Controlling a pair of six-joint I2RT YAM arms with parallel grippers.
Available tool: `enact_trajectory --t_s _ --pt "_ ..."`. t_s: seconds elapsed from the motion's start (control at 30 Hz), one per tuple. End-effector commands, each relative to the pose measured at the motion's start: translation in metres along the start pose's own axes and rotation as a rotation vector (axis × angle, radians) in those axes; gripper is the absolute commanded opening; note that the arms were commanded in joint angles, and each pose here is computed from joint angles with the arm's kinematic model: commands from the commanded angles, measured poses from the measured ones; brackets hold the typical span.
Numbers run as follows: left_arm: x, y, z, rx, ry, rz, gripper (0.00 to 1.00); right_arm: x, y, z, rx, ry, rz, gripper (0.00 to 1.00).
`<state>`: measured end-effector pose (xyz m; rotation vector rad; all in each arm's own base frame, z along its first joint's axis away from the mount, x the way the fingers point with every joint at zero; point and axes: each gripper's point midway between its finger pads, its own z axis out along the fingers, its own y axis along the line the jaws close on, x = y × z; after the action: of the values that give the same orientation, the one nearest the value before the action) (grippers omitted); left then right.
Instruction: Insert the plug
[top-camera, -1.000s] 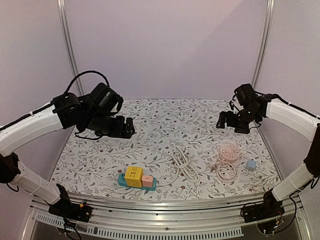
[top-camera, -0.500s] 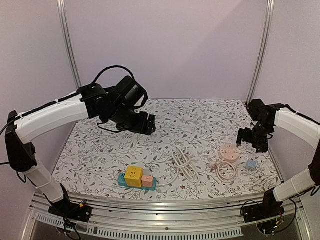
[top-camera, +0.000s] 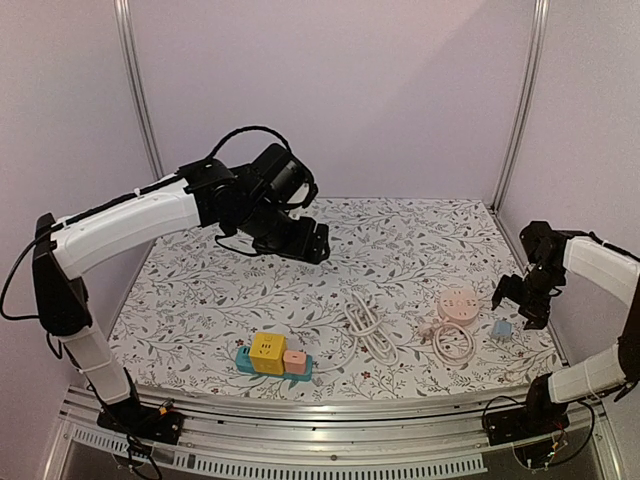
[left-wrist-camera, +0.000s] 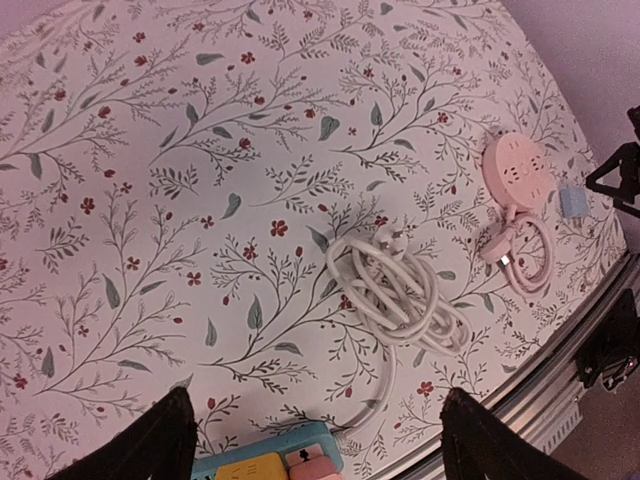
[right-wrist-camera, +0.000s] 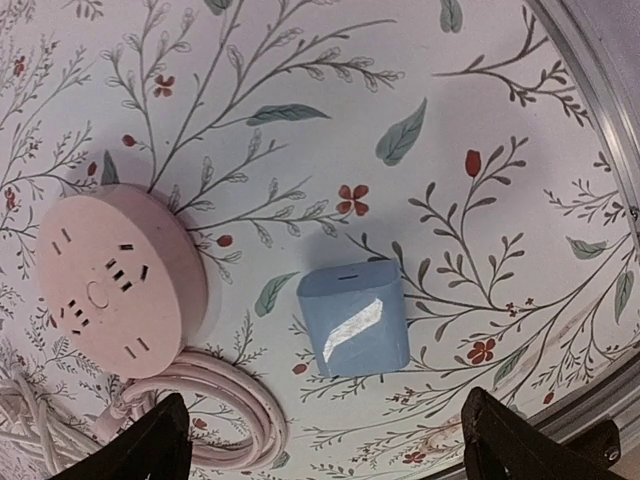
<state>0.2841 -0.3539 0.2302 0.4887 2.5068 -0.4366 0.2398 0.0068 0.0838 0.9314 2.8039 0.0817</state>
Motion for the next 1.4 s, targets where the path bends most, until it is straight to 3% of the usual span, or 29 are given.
enact_trajectory --t_s 0.0,0.33,0.7,1.0,1.37 --pt "-0.002 -0.009 -0.003 0.025 -0.002 0.027 0.84 0.006 -0.002 0.024 -0.077 0.089 0.069 0.92" --pt "0.000 -0.009 0.000 0.023 0.002 0.028 0.83 0.016 -0.003 0.044 -0.066 0.158 0.062 0.88" --pt "0.003 -0.008 0.003 0.022 0.005 0.026 0.82 0.023 -0.009 0.056 -0.029 0.204 0.069 0.67" --pt "0.007 -0.001 0.001 0.014 -0.002 0.025 0.82 0.028 -0.012 0.062 -0.010 0.235 0.074 0.57" --pt "0.008 0.004 0.003 0.017 -0.004 0.023 0.81 0.035 -0.017 0.069 0.020 0.268 0.079 0.57"
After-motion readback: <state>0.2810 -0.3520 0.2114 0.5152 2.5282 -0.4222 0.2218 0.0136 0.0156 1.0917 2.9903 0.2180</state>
